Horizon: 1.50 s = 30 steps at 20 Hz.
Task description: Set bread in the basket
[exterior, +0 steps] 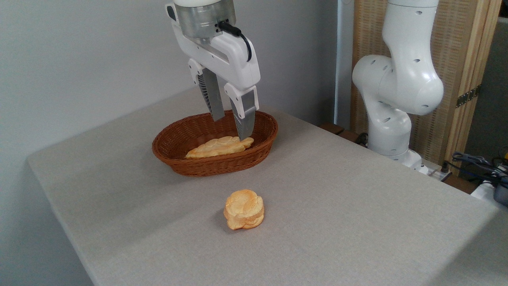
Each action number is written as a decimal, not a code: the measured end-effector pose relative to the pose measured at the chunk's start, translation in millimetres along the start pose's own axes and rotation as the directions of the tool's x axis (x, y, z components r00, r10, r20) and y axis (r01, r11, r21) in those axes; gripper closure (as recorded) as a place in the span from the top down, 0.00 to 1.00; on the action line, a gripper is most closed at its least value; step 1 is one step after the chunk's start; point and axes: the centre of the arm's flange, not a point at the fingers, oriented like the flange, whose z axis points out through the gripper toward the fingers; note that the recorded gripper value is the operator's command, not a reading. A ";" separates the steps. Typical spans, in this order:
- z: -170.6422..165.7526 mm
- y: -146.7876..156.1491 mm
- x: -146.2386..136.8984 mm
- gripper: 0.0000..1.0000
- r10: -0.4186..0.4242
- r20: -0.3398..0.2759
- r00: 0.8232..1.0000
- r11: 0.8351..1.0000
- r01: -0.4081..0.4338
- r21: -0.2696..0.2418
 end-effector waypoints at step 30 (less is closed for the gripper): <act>18.3 -8.2 8.6 1.00 0.003 0.048 0.999 1.000 -0.003 0.001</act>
